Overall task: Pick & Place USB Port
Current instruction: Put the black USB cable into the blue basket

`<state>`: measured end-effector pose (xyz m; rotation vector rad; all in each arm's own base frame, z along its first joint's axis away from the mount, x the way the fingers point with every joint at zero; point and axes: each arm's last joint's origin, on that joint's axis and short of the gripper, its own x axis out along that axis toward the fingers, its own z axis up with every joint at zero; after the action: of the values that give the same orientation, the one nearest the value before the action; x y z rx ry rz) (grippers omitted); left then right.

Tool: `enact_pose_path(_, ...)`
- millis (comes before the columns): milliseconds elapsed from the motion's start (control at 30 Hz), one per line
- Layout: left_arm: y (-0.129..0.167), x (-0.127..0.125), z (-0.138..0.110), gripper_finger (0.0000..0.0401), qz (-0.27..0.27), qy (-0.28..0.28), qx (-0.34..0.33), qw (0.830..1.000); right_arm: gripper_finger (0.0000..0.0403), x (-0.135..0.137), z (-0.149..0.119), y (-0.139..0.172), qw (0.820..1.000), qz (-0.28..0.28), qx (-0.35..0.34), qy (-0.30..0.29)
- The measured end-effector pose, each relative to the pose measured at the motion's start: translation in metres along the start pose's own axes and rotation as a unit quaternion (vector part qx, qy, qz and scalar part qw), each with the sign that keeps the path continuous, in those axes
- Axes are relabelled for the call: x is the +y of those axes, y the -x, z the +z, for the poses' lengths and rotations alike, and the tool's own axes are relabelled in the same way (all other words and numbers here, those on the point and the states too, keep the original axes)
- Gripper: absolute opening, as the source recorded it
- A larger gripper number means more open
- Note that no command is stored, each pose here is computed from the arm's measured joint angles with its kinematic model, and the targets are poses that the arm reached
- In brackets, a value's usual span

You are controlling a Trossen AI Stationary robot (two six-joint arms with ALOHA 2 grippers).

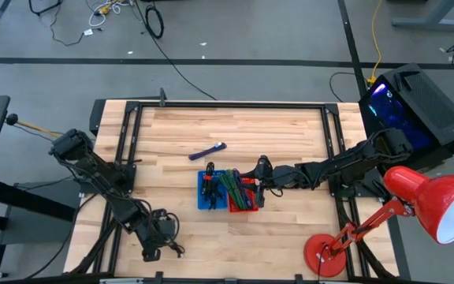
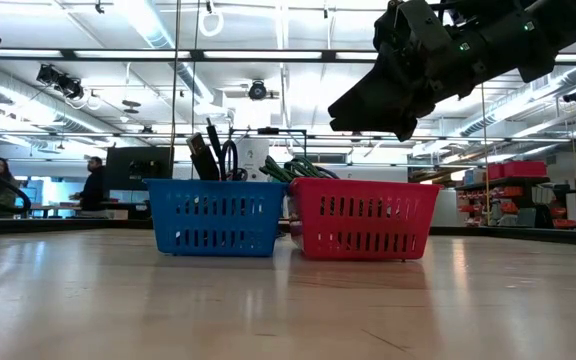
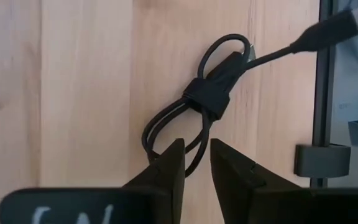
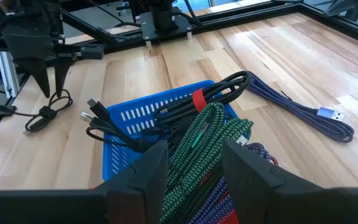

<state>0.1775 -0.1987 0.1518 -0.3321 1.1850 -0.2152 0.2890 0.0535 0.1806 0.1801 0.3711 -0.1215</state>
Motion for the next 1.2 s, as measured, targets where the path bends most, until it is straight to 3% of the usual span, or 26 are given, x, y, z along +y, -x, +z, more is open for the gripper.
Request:
enact_pose_path(333,-0.001,0.001,0.002,0.0137,0.006,-0.002,-0.012,1.0,0.0155,0.0,0.0,0.0,1.0,0.0,0.0,0.0)
enact_pose_path(567,-0.029,0.001,0.0,0.014,-0.017,0.001,0.035,0.999,0.0155,0.0,0.0,0.0,1.0,0.0,0.0,0.004)
enact_pose_path(700,-0.034,0.004,0.0,0.014,0.002,-0.01,0.039,0.999,0.0155,0.0,0.0,0.0,1.0,0.0,0.0,0.004)
enact_pose_path(800,-0.034,0.006,0.0,0.012,0.023,-0.009,0.023,0.999,0.0155,0.0,0.0,0.0,1.0,0.0,0.0,0.004)
enact_pose_path(967,-0.035,0.008,0.0,0.0018,0.033,-0.019,0.025,0.999,0.0155,0.0,0.0,0.0,1.0,0.0,0.0,0.004)
enact_pose_path(1200,-0.029,0.004,0.004,0.0006,0.022,-0.008,0.006,1.0,0.0155,0.0,0.0,0.0,1.0,0.0,0.001,0.004)
